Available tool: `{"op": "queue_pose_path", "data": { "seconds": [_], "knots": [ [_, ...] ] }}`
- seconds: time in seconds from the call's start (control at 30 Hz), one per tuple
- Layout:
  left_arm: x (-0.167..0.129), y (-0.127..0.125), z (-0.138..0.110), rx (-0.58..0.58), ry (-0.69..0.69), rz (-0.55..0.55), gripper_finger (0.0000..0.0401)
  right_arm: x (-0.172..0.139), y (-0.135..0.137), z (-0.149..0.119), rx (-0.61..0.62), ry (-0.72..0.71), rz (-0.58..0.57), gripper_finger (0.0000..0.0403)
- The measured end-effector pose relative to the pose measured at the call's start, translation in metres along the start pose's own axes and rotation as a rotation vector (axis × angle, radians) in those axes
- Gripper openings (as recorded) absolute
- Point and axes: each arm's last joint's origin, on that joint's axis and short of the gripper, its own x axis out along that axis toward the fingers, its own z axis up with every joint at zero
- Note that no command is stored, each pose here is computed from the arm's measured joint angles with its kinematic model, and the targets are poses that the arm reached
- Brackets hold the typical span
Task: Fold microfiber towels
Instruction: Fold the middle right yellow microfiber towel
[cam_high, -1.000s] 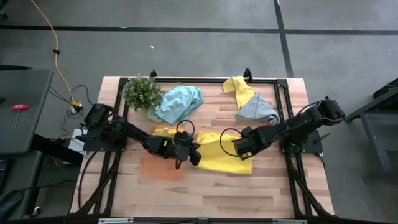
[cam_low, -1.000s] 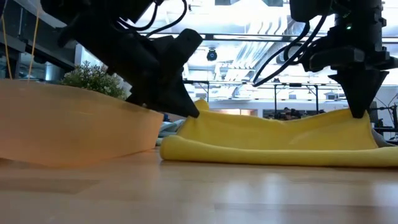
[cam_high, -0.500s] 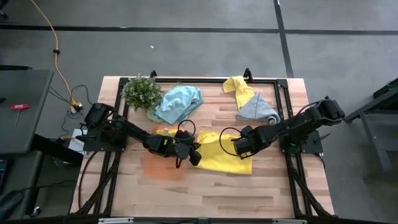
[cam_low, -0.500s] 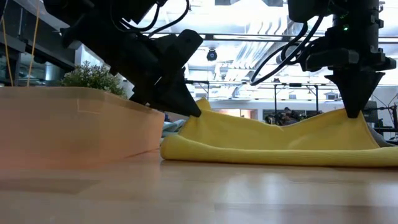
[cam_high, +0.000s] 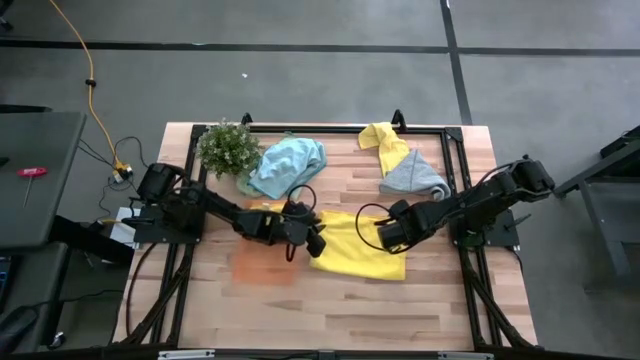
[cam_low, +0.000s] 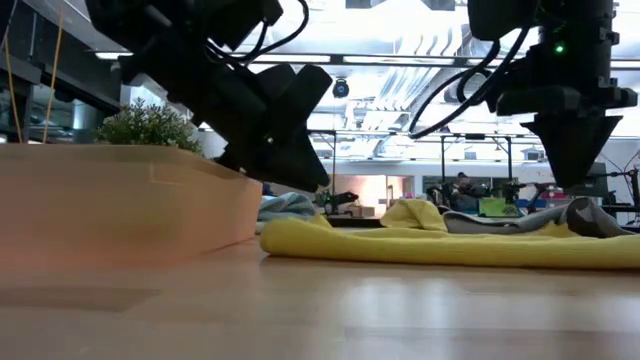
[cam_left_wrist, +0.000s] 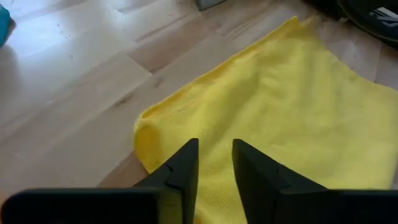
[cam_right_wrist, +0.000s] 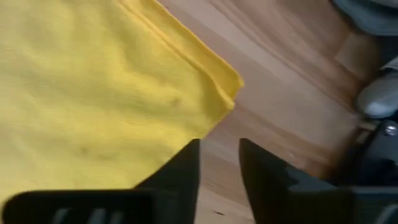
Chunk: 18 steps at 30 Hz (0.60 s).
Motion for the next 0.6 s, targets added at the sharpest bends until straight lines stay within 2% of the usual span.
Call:
{"op": "queue_pose_path", "data": {
  "seconds": [0.17, 0.3, 0.6],
  "knots": [
    [0.002, 0.004, 0.004, 0.025, 0.006, -0.003, 0.0132, -0.002, -0.006, -0.001, -0.015, 0.002, -0.041, 0.0177],
    [-0.002, 0.008, 0.016, 0.048, -0.007, -0.007, 0.0154, -0.011, -0.013, 0.000, -0.007, -0.040, -0.011, 0.0217],
    [-0.017, 0.012, 0.045, 0.064, -0.036, -0.098, 0.0168, -0.033, -0.032, 0.001, -0.017, -0.135, 0.092, 0.0234]
  ]
}}
